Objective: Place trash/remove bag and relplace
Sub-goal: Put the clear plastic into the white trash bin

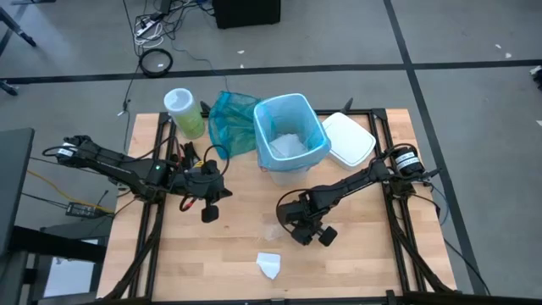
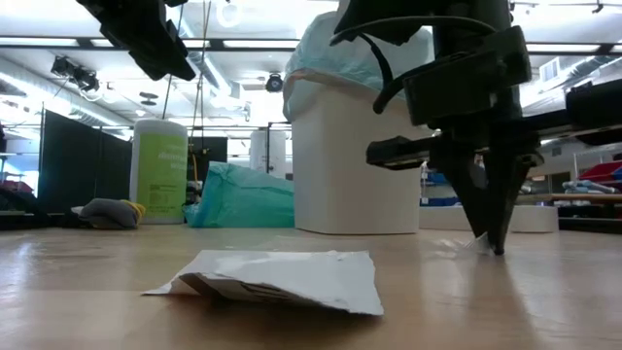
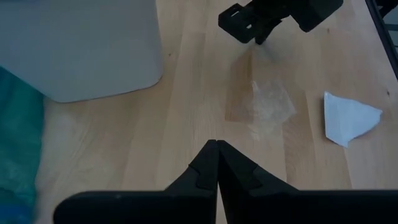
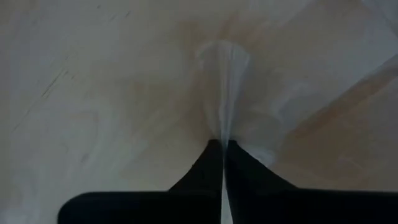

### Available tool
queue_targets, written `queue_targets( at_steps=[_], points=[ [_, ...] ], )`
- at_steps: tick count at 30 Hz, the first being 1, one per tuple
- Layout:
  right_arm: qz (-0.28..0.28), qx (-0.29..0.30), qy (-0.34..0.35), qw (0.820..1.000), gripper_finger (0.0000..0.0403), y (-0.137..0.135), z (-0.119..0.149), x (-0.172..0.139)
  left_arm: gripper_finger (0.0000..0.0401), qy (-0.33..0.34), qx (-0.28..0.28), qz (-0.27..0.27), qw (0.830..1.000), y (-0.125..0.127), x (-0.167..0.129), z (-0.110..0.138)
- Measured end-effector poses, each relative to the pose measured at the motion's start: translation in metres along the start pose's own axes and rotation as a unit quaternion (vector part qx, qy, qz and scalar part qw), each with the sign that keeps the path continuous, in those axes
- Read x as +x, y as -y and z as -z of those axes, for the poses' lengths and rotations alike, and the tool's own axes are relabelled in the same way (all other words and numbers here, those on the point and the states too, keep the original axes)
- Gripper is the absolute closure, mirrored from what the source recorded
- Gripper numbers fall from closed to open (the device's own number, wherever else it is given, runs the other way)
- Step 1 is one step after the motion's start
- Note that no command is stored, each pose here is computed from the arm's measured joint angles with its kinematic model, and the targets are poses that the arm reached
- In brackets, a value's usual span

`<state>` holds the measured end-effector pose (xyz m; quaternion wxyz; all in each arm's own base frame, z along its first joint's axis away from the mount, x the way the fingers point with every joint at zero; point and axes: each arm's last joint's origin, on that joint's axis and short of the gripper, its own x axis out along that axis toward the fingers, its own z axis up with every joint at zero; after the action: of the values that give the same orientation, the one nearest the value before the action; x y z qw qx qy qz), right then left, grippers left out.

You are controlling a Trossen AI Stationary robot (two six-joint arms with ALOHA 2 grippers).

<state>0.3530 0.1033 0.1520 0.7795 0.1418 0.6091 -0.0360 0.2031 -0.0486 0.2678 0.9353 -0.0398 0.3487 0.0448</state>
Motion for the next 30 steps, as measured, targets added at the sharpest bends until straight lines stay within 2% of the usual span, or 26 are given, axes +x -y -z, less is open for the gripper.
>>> queue_targets(
  at_steps=[4, 8, 12, 16, 19, 24, 30],
  points=[
    [-0.014, -0.011, 0.018, 1.000, 0.0402, -0.007, -0.011, -0.007, 0.0387, 0.000, 0.000, -0.002, 1.000, 0.000, 0.000, 0.000],
    [-0.034, -0.045, 0.061, 0.997, 0.0403, -0.017, -0.037, -0.034, 0.0387, 0.001, 0.000, -0.002, 1.000, 0.000, 0.000, 0.000],
    [-0.035, -0.094, 0.109, 0.989, 0.0403, -0.017, -0.070, -0.080, 0.0387, 0.015, -0.004, 0.002, 1.000, 0.001, 0.000, -0.003],
    [-0.030, -0.137, 0.178, 0.974, 0.0403, -0.012, -0.100, -0.140, 0.0387, 0.030, -0.008, 0.006, 0.999, 0.002, 0.000, -0.006],
    [0.008, -0.173, 0.220, 0.960, 0.0403, -0.006, -0.111, -0.182, 0.0387, 0.037, -0.010, 0.008, 0.999, 0.002, 0.000, -0.007],
    [0.057, -0.171, 0.295, 0.938, 0.0403, 0.011, -0.123, -0.241, 0.0387, 0.048, -0.015, 0.011, 0.999, 0.003, 0.000, -0.009],
    [0.167, -0.157, 0.357, 0.906, 0.0403, 0.036, -0.129, -0.286, 0.0387, 0.059, -0.026, 0.015, 0.998, 0.003, -0.001, -0.012]
  ],
)
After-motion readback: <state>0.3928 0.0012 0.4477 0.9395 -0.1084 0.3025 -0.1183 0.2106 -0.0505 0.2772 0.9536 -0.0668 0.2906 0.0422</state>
